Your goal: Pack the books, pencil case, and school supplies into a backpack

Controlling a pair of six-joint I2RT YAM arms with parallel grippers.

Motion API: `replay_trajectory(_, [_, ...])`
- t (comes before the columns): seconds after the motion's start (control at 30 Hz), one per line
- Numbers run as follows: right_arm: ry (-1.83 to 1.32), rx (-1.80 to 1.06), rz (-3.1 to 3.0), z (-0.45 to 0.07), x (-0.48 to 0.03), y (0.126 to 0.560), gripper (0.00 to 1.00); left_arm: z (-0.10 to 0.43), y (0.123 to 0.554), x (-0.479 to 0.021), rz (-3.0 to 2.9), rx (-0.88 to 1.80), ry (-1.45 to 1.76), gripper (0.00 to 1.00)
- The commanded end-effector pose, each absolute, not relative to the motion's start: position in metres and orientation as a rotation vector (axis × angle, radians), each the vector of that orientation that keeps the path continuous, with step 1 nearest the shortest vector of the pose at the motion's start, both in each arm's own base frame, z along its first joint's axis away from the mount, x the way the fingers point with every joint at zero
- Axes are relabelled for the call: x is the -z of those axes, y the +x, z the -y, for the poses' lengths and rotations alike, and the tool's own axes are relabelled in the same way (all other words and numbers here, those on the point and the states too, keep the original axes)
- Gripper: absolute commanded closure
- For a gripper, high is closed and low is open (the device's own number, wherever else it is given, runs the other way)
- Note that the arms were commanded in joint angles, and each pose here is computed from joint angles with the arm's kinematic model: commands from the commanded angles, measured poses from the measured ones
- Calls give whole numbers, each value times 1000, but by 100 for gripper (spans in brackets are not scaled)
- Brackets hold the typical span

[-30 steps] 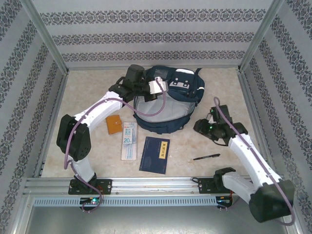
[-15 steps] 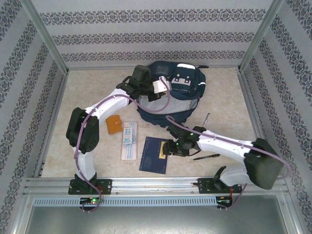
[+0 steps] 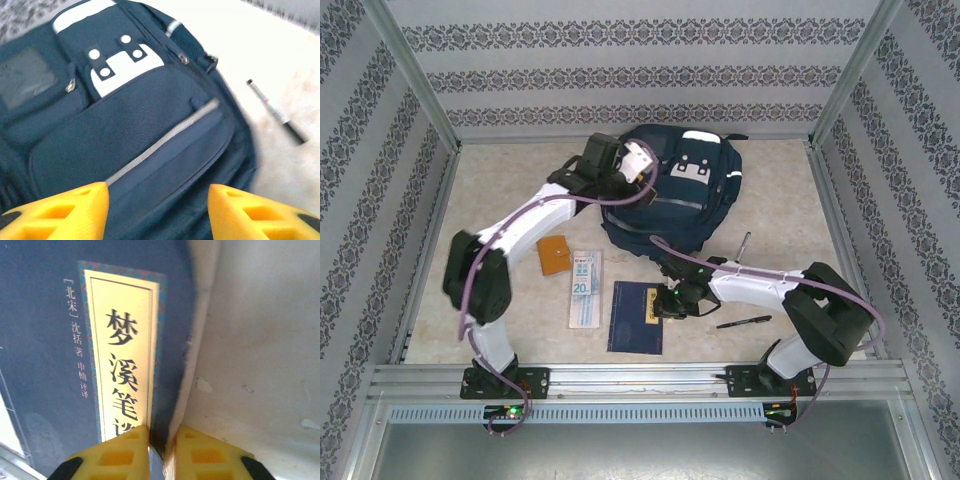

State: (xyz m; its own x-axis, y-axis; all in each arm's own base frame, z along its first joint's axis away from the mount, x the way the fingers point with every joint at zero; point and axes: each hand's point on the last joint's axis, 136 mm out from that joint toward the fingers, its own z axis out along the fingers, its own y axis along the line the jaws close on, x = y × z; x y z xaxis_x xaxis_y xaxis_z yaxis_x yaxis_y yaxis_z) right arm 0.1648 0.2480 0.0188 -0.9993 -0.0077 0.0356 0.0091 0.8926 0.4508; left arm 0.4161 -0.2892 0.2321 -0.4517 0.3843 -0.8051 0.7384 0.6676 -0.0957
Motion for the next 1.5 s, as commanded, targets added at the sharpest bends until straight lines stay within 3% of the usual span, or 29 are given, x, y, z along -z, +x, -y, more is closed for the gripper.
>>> replay_trajectory(0.0, [-38,855,2972,-251,-17,164,92,261,339,-230,-2427,834,407,42])
replay_trajectory(0.17, [-109,1016,2915,-249,-24,163,99,239,232,-164,-2717,1134,30,37])
replay_trajectory(0.27, [-155,1058,2911,-242,-25,165,99,229,207,-127,-2817,1099,-35,36])
replay_trajectory(0.7, [-207,1104,2875,-239,-21,168,100,269,199,-67,-3078,1137,85,36])
replay_trajectory(1.07, [-226,1081,2896,-236,-16,166,99,245,210,-26,-3228,707,14,33])
replay_trajectory(1.27, [-190,1085,2863,-244,-10,163,99,278,215,-42,-3129,1021,115,35])
replay_trajectory(1.47, [-159,1129,2850,-251,-13,163,99,306,220,-74,-2965,1319,191,54])
